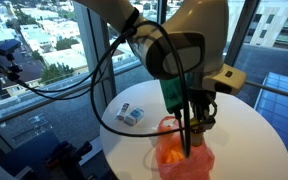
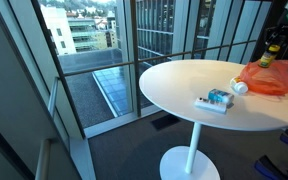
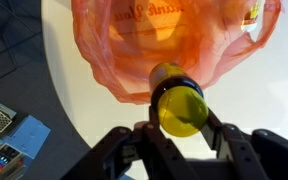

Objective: Put the bottle with a yellow cap in the plastic bag

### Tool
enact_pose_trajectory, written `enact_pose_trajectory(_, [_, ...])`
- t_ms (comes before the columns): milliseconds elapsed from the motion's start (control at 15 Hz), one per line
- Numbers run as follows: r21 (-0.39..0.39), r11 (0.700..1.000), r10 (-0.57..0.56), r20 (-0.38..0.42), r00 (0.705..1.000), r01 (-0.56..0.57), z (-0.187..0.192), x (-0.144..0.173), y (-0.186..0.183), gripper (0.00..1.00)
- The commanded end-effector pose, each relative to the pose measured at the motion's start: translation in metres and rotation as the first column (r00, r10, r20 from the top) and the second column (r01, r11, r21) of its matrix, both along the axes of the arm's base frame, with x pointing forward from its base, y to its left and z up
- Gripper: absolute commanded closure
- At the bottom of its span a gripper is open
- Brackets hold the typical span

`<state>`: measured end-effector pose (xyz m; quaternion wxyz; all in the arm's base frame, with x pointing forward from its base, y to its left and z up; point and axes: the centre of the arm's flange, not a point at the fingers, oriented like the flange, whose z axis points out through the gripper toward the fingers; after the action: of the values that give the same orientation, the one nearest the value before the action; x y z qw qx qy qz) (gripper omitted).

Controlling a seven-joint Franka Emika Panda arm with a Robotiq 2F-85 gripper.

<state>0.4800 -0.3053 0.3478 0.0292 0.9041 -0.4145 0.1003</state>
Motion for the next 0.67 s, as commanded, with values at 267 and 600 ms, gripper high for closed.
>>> enact_pose_trajectory(267, [0.052,0.998,0.030,-0.001,1.000,-0.030,-0.005,0.018,0.001,0.81])
enact_pose_trajectory(600, [0.092,0.994,0.066,-0.019,0.998,-0.064,-0.024,0.024,0.015,0.81])
